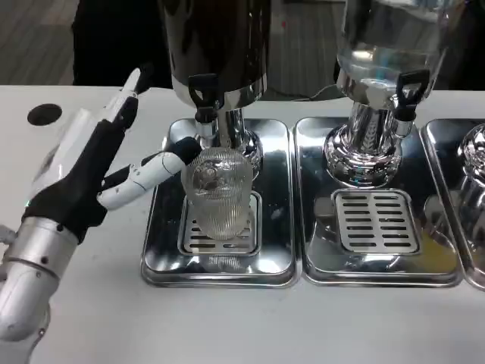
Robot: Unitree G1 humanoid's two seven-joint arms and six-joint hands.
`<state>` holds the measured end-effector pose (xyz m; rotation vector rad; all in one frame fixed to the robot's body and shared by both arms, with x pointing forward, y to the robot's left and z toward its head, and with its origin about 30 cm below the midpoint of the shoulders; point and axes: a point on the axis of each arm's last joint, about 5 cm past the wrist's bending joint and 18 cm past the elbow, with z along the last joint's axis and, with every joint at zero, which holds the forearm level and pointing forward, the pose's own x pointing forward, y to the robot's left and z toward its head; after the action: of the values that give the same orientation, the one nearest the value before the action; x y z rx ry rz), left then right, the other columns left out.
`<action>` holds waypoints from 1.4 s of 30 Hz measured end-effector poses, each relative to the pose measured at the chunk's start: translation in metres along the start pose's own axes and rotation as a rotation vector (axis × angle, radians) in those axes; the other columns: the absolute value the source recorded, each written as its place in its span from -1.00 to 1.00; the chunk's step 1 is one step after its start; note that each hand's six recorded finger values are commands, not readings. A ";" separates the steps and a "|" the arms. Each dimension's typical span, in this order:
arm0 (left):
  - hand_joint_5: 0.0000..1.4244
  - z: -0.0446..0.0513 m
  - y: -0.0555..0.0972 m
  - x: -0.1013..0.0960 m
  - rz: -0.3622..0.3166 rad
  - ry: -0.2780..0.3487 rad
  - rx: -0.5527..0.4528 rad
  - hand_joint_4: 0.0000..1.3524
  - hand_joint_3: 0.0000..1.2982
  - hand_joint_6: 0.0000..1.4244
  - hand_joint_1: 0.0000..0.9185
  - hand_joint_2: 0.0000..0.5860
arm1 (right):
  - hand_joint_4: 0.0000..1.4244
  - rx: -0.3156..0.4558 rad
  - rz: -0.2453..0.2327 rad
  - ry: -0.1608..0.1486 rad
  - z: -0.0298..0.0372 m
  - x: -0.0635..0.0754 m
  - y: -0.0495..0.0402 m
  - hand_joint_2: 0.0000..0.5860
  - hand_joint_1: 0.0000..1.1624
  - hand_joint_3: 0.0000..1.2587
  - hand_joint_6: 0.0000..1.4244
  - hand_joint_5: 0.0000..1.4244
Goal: Grasp the cup under the faucet to collect the drink, then remove the cup.
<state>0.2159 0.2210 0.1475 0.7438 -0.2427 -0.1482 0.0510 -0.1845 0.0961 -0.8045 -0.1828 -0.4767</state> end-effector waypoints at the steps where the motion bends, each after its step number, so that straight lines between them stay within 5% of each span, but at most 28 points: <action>1: -1.00 0.0013 0.002 0.000 0.004 -0.001 0.002 -1.00 -1.00 -1.00 -0.91 -0.93 | -0.46 0.002 -0.001 -0.005 0.0008 0.001 -0.0001 0.77 0.21 -0.37 -0.75 -0.60; 22: -0.96 0.0218 -0.001 0.012 -0.046 -0.061 0.029 -1.00 -0.88 -1.00 -0.91 -0.87 | -0.45 0.004 0.001 0.008 0.0002 -0.001 -0.0021 0.76 0.20 -0.37 -0.75 -0.59; 28: -0.92 0.0317 -0.005 0.012 -0.048 -0.109 0.035 -0.88 -0.79 -1.00 -0.91 -0.87 | -0.45 0.005 0.000 0.008 -0.0001 -0.002 -0.0028 0.76 0.20 -0.37 -0.75 -0.58; 42: -0.69 0.0363 0.000 0.001 -0.001 -0.124 0.032 -0.59 -0.60 -1.00 -0.94 -0.84 | -0.45 0.009 0.005 0.003 -0.0001 -0.005 -0.0032 0.76 0.20 -0.38 -0.75 -0.58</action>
<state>0.2073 0.1973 0.1737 0.7675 -0.3632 -0.1916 0.0451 -0.1848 0.0965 -0.7948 -0.1802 -0.4725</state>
